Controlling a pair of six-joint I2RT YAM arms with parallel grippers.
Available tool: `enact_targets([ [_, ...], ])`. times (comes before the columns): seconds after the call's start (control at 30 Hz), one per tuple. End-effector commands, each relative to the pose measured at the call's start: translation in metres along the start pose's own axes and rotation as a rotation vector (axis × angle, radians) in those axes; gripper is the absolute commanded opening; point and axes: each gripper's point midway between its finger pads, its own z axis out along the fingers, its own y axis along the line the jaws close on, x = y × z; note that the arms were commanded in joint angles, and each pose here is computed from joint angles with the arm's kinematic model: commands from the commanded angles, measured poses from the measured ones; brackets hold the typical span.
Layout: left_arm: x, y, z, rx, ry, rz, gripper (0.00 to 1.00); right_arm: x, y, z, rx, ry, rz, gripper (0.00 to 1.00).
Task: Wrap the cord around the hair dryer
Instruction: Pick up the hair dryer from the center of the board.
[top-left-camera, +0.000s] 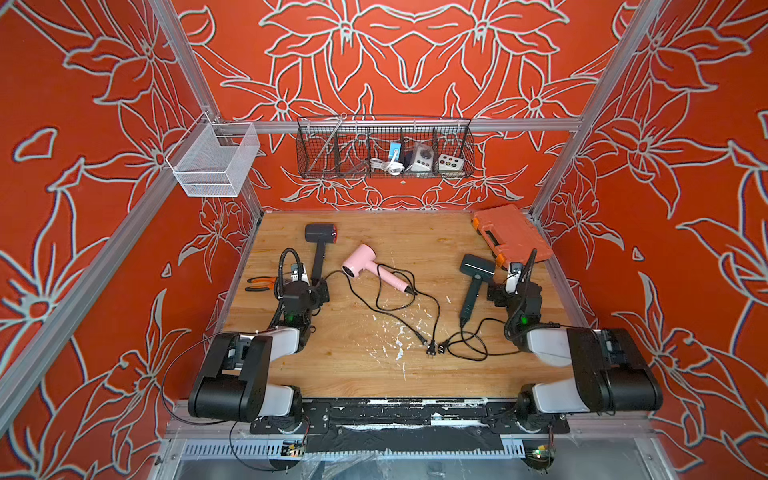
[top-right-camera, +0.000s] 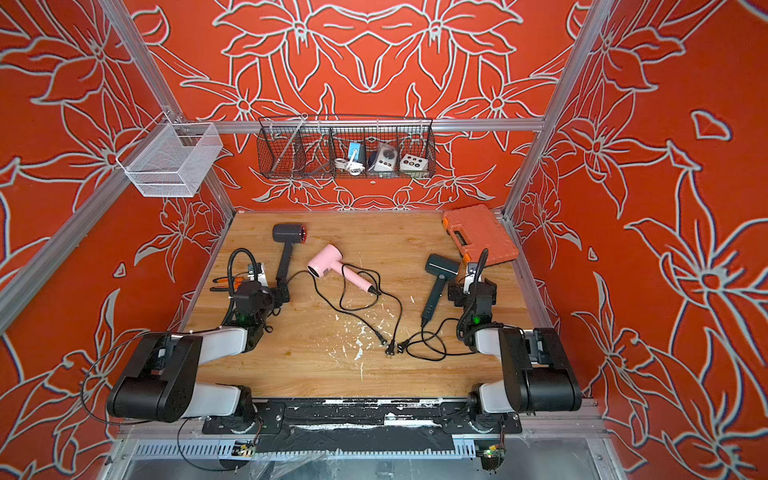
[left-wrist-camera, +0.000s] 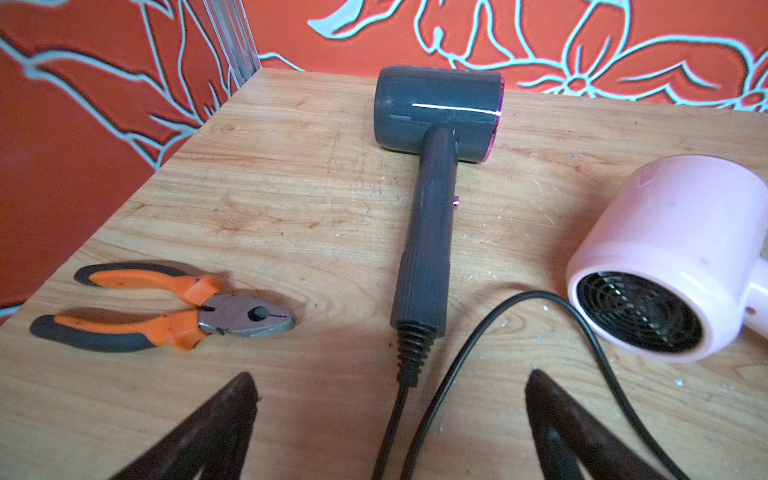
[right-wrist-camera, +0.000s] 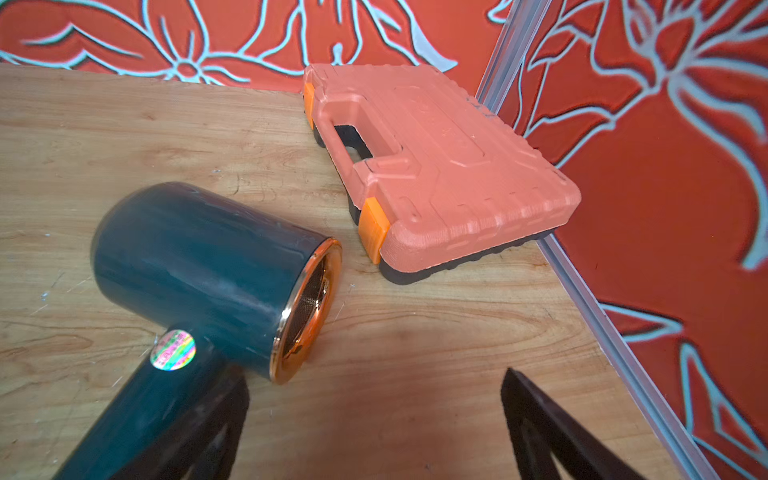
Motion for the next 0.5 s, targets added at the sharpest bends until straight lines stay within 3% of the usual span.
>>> enact_targets([
  [0.0, -0.0015, -0.0004, 0.0002, -0.001, -0.017, 0.011, 0.98, -0.004, -0.0015, 0.0028, 0.006, -0.003, 0.013, 0.98],
  [0.47, -0.0017, -0.0008, 0.0008, 0.0, -0.016, 0.011, 0.98, -0.0042, -0.0014, 0.0028, 0.006, -0.004, 0.013, 0.98],
])
